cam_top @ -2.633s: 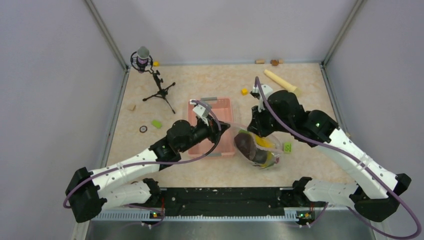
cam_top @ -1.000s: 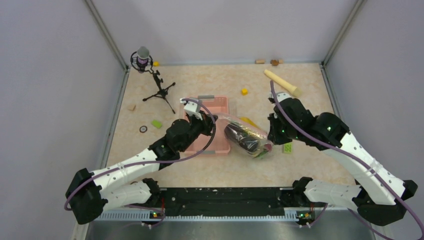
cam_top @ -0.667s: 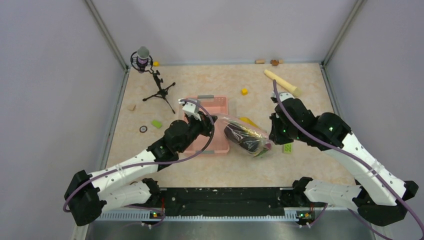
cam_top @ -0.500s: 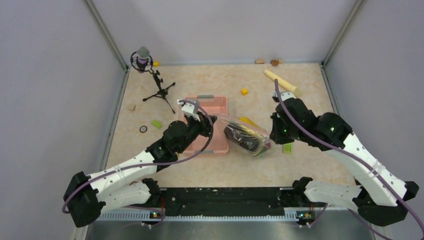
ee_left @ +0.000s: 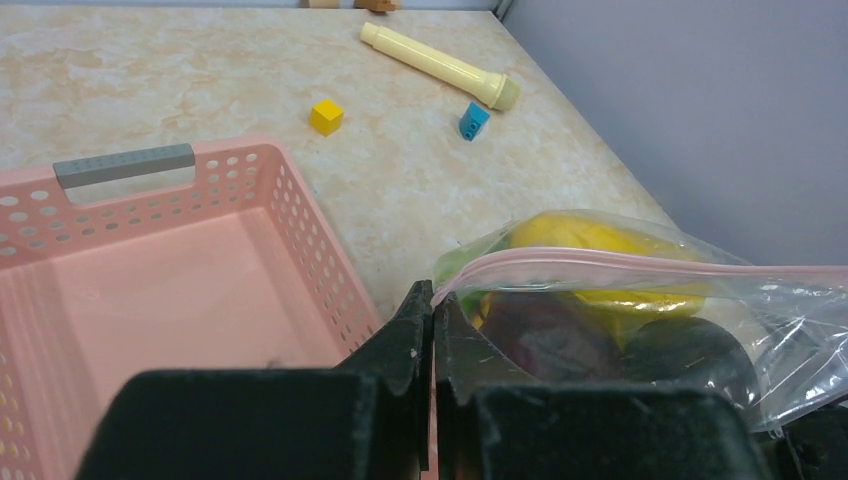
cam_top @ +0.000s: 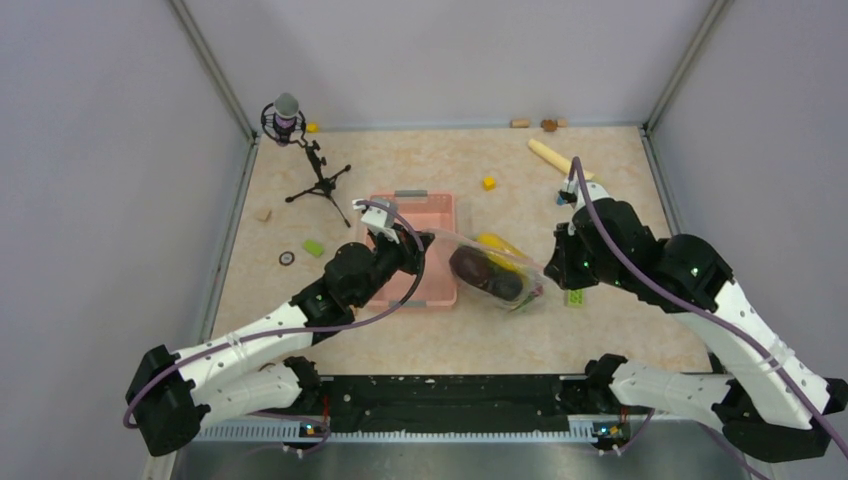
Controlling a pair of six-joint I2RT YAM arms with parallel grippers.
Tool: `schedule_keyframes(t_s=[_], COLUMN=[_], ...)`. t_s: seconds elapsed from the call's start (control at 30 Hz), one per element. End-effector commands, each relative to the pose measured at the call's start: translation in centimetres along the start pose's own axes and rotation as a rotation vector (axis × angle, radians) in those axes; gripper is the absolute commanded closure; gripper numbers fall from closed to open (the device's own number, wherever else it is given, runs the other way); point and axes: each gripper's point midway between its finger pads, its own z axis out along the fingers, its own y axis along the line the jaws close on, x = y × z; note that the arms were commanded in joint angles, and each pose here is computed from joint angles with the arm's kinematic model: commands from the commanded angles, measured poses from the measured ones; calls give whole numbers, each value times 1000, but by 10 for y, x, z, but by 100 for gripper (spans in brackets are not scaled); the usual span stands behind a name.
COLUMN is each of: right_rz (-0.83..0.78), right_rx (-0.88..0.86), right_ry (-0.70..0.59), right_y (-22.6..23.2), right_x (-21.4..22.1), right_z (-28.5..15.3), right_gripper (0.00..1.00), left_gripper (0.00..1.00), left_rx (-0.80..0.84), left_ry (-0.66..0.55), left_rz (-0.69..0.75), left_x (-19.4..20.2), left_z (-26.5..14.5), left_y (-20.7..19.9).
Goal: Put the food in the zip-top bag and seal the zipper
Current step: Zip the zipper food storage bag at the center of the board.
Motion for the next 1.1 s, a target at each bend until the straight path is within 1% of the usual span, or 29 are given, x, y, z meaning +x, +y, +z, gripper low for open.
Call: schedule_keyframes(t_s=[0.0,0.3,0.5,0.57,0.7,0.77,0.87,0.9,0.97,1.03,1.07], right_rz=[-114,-126,-119,-119,-104,-87,-52,-39,-26,-23,-22], right_rx=[104,76,53,38,39,11,-38,-39,-42,-47,-62], right_ry=[43,-8,-67,-100,-143,-145,-145,-153,-156,-154,-151], right_y=[-41,-43,-43,-40,-35,-25,-9,-6,-2,0,2], right_x=[26,19,12,6,-6,-9,-13,-15,-16,-15,-13], right_z=[-27,-41,-52,-52,-41,-32,-18,-14,-6,0,1], right_gripper=[100,100,100,100,100,100,100,100,100,100,100], left_gripper=[100,100,100,100,100,76,36,28,17,6,3], left_rx=[-248,-255,-269,-231,-40,27,109,126,162,192,201], left_ry=[-106,-99,-98,-91,-35,-21,-24,-35,-60,-108,-133], left_rz=[25,18,20,20,81,87,95,95,92,89,84], left_x=[-24,-23,-23,-23,-13,-12,-12,-16,-22,-34,-40], left_z=[1,2,2,4,8,7,-1,-5,-15,-30,-37], left_y=[54,57,62,56,25,13,0,-3,-10,-14,-16])
